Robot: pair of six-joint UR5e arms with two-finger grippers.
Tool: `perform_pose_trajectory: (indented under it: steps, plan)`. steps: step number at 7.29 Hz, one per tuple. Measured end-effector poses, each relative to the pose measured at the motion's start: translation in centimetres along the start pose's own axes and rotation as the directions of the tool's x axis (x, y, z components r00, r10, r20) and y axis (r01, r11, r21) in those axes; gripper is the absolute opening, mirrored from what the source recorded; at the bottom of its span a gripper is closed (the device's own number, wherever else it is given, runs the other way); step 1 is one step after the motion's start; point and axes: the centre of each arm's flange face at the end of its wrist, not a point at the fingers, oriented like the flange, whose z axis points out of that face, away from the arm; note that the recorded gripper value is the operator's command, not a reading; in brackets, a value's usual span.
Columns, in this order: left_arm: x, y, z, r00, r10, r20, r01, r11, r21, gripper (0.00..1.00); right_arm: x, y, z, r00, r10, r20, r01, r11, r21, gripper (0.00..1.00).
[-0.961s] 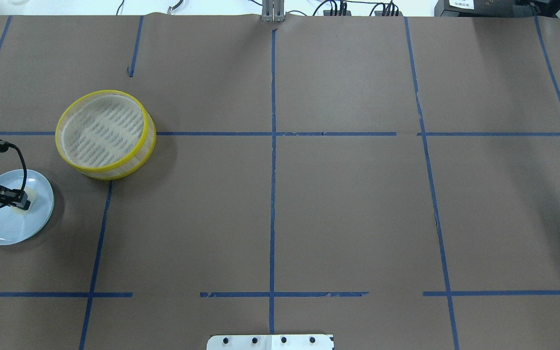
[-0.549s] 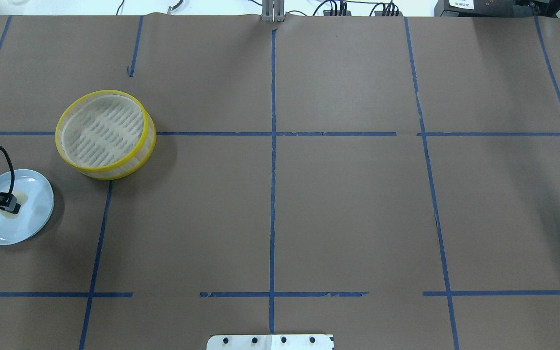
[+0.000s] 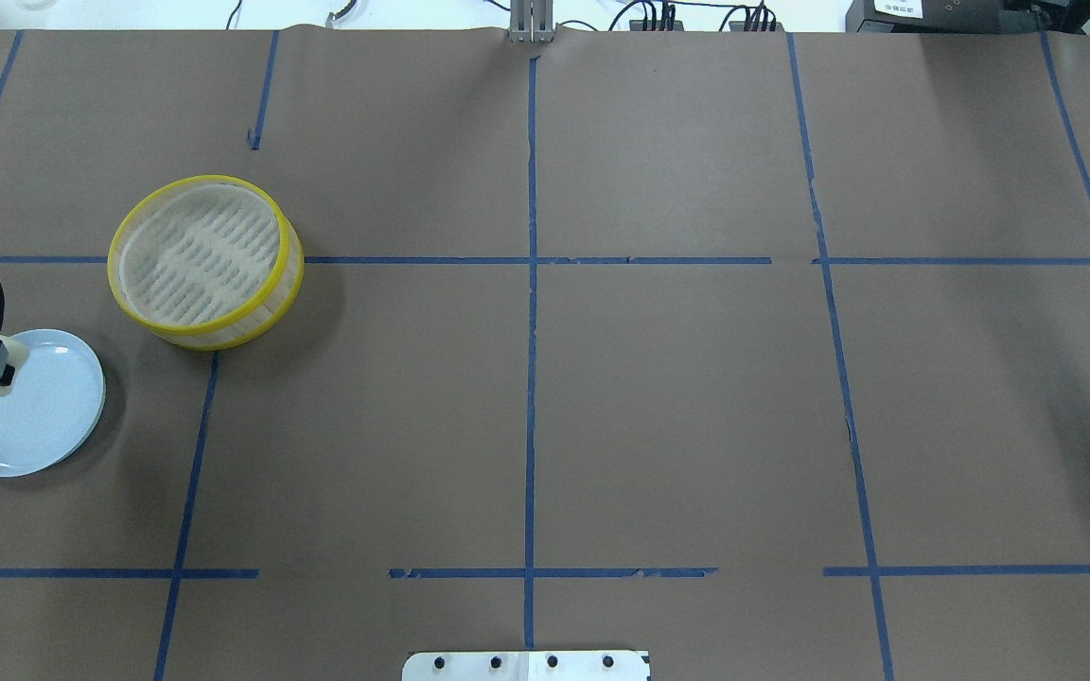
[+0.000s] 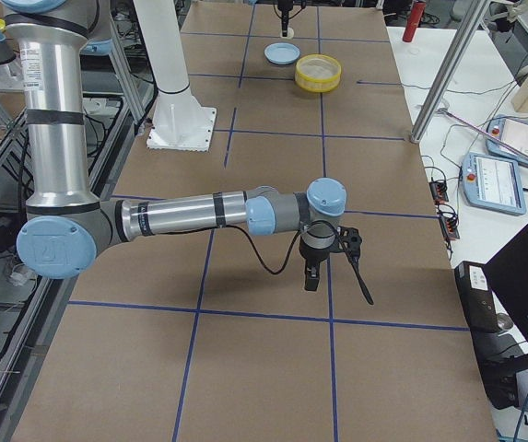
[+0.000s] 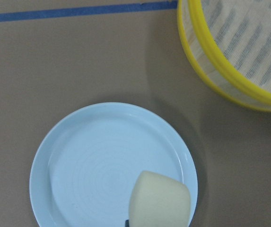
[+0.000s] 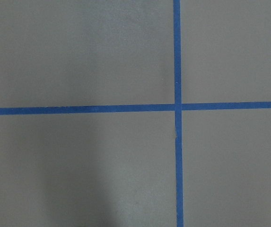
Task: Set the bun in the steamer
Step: 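Carry the bun with the left gripper over the yellow steamer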
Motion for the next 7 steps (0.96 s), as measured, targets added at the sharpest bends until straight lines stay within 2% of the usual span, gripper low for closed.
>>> perform_pose_trajectory:
  steps: [2, 4, 5, 7]
  plan:
    - [5.7, -5.0, -3.2, 1.000, -0.027, 0.015, 0.027, 1.000, 0.001, 0.30, 0.0, 0.0, 0.0, 1.000, 0.000, 0.000, 0.000, 1.000, 0.000, 1.00]
    - [11.6, -10.1, -4.0, 0.999, -0.034, 0.013, 0.034, 0.999, -0.005, 0.30, 0.0, 0.0, 0.0, 1.000, 0.000, 0.000, 0.000, 1.000, 0.000, 1.00]
    - [14.0, -11.9, -2.8, 1.000, -0.028, 0.011, 0.028, 0.999, -0.028, 0.30, 0.0, 0.0, 0.0, 1.000, 0.000, 0.000, 0.000, 1.000, 0.000, 1.00]
    - [17.6, -13.3, 2.1, 1.000, -0.013, 0.009, 0.013, 0.995, -0.095, 0.30, 0.0, 0.0, 0.0, 1.000, 0.000, 0.000, 0.000, 1.000, 0.000, 1.00]
